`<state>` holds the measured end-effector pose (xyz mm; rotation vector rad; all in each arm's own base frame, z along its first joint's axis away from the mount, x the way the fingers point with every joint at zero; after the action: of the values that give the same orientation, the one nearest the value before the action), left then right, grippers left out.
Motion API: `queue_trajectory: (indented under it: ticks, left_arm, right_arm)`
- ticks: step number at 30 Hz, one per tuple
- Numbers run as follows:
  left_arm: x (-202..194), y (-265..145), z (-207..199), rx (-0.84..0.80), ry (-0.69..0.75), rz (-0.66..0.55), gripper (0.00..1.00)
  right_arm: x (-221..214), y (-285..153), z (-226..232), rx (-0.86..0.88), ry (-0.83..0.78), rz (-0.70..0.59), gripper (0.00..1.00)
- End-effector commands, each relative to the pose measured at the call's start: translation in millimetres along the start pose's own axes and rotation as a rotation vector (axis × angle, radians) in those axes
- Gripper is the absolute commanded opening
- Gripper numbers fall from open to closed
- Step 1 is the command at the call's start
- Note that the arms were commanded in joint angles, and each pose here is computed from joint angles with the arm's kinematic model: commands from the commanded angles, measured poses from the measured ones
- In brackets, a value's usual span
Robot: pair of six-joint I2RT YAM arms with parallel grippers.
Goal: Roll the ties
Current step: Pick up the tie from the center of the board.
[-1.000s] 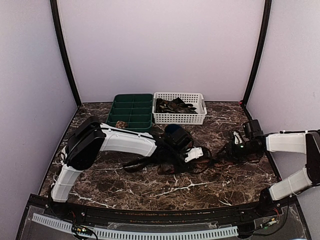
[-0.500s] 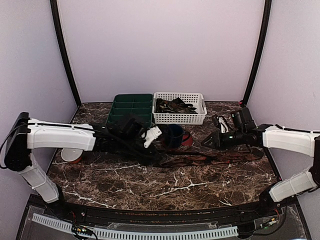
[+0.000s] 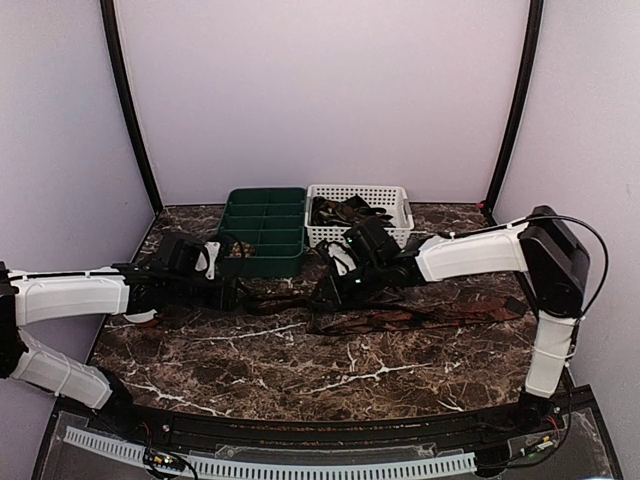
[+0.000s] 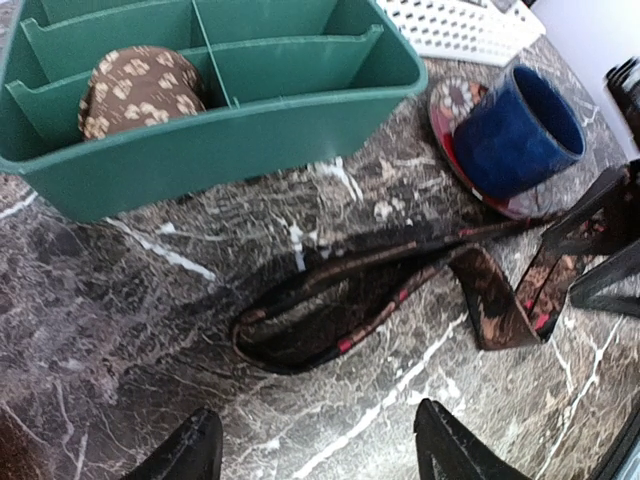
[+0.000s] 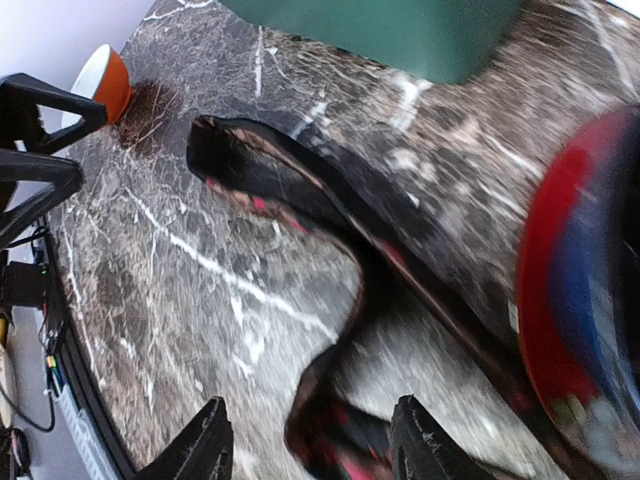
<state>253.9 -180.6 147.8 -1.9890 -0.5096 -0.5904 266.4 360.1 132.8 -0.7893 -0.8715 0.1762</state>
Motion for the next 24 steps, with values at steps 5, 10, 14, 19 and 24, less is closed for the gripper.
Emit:
queue_trajectory:
  ticks: [5,10,14,19,24]
  left_arm:
    - [19,-8,5,-0.014,-0.067,-0.06,0.68]
    - [26,-9,8,-0.008,-0.083,-0.072,0.68]
    - [29,-7,12,0.005,-0.09,-0.071,0.68]
    - [28,-1,24,0.025,-0.132,-0.038,0.68]
    - [21,9,33,0.056,-0.158,0.018,0.66]
  right_arm:
    - [16,59,10,-0.104,-0.117,0.047,0.58]
    - [14,84,13,-0.117,-0.153,0.103,0.59]
    - [14,88,40,-0.048,-0.214,0.087,0.54]
    - [-3,94,79,-0.011,-0.365,0.111,0.51]
    - [-38,108,93,-0.044,-0.486,0.2,0.53]
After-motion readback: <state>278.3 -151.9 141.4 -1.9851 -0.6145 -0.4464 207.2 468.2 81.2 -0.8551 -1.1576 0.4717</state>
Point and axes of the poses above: each gripper's point midway between its finger pads, its own y axis out along the fingers, its own z axis along the line the jaws close on, x = y × z, the point moved 6 cm from there along -y, back along the fingers, and after that the axes turned 12 degrees about -y, right-handed, at the moved point
